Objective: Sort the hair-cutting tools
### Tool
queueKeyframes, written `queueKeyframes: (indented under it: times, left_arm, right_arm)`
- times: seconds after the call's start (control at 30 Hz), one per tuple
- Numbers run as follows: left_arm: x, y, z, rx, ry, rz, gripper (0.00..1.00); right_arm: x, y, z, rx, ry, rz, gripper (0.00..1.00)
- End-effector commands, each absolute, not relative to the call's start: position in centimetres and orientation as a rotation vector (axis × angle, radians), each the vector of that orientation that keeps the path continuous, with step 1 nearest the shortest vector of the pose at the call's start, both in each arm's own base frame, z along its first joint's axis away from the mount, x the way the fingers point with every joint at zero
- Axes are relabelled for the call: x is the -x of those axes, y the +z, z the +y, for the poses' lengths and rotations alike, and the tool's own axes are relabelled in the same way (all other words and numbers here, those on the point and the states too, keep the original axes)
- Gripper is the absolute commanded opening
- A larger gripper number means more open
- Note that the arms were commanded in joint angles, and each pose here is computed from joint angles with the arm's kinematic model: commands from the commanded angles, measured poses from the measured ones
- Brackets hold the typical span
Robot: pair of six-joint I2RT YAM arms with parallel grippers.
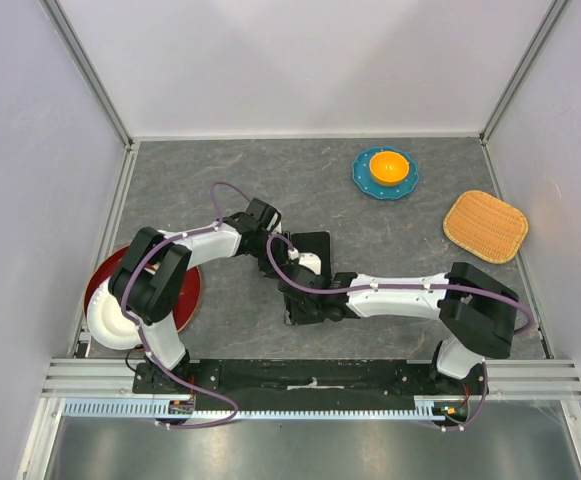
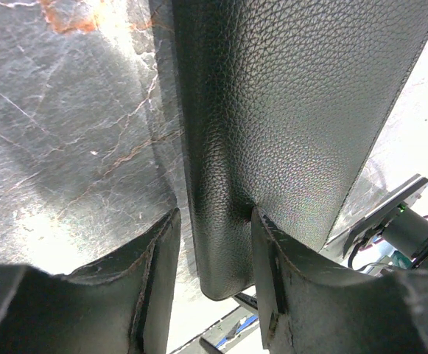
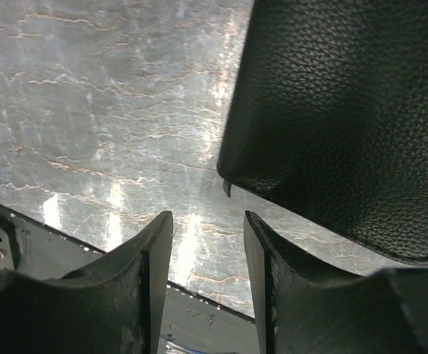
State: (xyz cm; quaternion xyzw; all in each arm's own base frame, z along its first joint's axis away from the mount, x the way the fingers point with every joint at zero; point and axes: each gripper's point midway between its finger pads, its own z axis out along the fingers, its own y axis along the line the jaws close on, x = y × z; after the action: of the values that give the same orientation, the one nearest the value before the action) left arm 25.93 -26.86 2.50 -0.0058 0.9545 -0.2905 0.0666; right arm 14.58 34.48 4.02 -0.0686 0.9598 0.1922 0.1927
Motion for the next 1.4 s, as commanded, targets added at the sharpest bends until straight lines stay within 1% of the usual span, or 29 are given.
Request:
queueKeyframes:
  times: [0.0, 0.13, 0.3, 0.53, 0.73, 0.9, 1.03, 1.17, 1.37]
  left_arm:
    - [-24.4, 0.2, -24.2, 0.001, -0.673, 2.982, 0.49]
    - [-24.5, 0.1, -24.4, 0.007, -0.684, 2.988, 0.49]
    - [-24.5, 0.0, -24.5, 0.016, -0.683, 2.991, 0.49]
    - [-24.4, -0.1, -24.4, 0.040, -0.683, 2.994, 0.49]
    - [-24.3, -0.1, -24.6, 0.047, -0.701, 2.994, 0.49]
    - [-24.1, -0.2, -24.7, 0.060, -0.712, 3.001, 0.49]
    - [-24.0, -0.1, -24.7, 0.063, -0.722, 3.001, 0.49]
    - [-23.8, -0.2, -24.7, 0.070, -0.724, 3.006, 0.49]
    - [-23.6, -0.3, -24.7, 0.084, -0.734, 3.006, 0.49]
  right_arm:
    - [-15.4, 4.0, 35.3, 0.096, 0.591, 2.643, 0.49]
    - [-16.3, 3.3, 35.2, 0.070, 0.541, 2.623, 0.45]
    - [-17.2, 3.5, 35.5, 0.018, 0.565, 2.571, 0.41]
    - [-17.2, 2.3, 34.1, -0.148, 0.517, 2.566, 0.29]
    - [-17.3, 1.9, 33.9, -0.215, 0.513, 2.546, 0.21]
    - [-17.7, 2.7, 34.3, -0.270, 0.564, 2.514, 0.21]
    - [-18.0, 3.3, 34.7, -0.354, 0.613, 2.481, 0.24]
    - [-18.1, 3.3, 34.6, -0.438, 0.646, 2.469, 0.24]
    - [-18.5, 3.9, 34.8, -0.517, 0.691, 2.432, 0.18]
